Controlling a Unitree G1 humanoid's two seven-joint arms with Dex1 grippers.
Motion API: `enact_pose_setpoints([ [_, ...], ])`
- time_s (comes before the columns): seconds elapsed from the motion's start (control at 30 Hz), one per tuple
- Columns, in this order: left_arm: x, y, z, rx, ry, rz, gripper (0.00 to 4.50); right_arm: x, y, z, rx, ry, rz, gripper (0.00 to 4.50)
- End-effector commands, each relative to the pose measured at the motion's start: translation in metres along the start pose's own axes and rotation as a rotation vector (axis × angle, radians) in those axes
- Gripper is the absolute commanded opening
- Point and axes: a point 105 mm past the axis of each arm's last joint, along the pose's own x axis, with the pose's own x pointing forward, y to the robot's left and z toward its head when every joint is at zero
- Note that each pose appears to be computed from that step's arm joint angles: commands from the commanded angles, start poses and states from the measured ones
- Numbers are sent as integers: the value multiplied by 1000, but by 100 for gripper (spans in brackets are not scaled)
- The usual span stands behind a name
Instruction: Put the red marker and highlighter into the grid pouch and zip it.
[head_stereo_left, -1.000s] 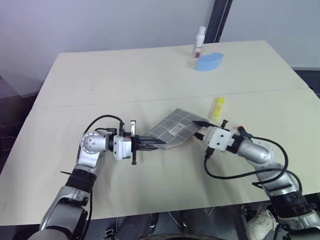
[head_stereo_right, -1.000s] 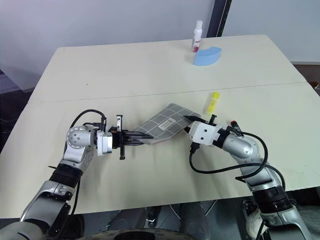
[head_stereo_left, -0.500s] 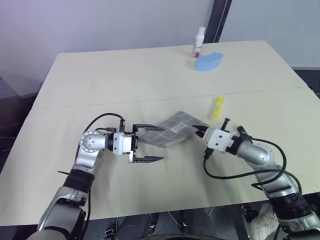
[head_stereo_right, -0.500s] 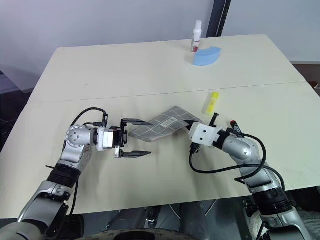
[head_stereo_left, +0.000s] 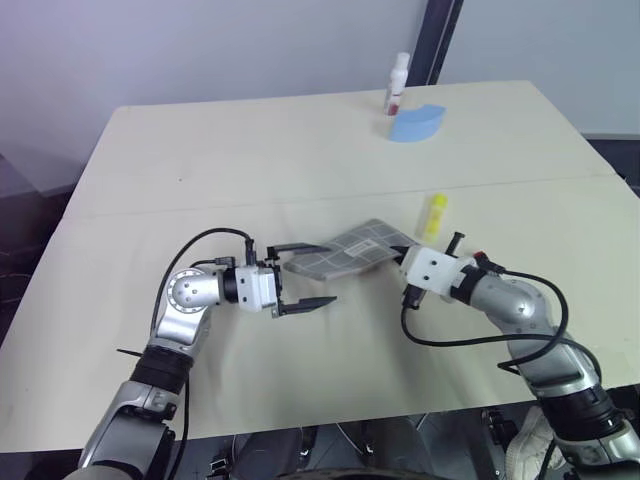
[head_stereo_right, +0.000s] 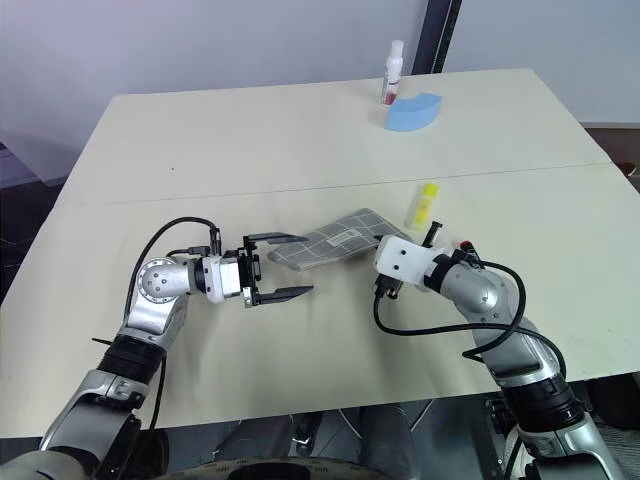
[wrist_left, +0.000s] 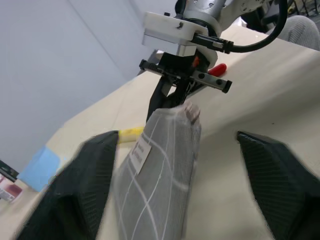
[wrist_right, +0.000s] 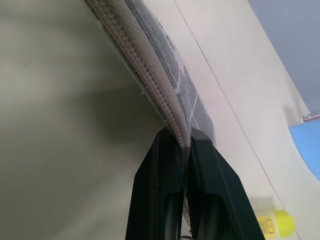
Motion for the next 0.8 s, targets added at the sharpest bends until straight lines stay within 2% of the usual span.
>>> enact_pose_setpoints([
  [0.03, 1, -1, 6, 6, -16, -1, 175, -2, -5, 16, -40, -50, -12, 0],
  [0.13, 2, -2, 3, -3, -5, -2, 10, -2, -4, 16, -21, -50, -15, 0],
  [0.37, -2, 2, -2, -18, 19, 3, 4, -6, -1, 18, 19, -65, 1, 0],
  [0.5, -4, 7, -1, 1, 18, 14, 0, -15, -5, 28, 143, -133, -1, 158],
  [0.67, -8, 9, 1, 15, 8, 14, 0, -43, -14, 26, 350, -176, -37, 427],
  [0.7, -8, 9, 3, 16, -3, 6, 0, -47, -18, 19, 390, -163, -62, 444],
  [0.8, -9, 8, 6, 23, -17, -4, 0, -51, -24, 0, 446, -101, -121, 444],
])
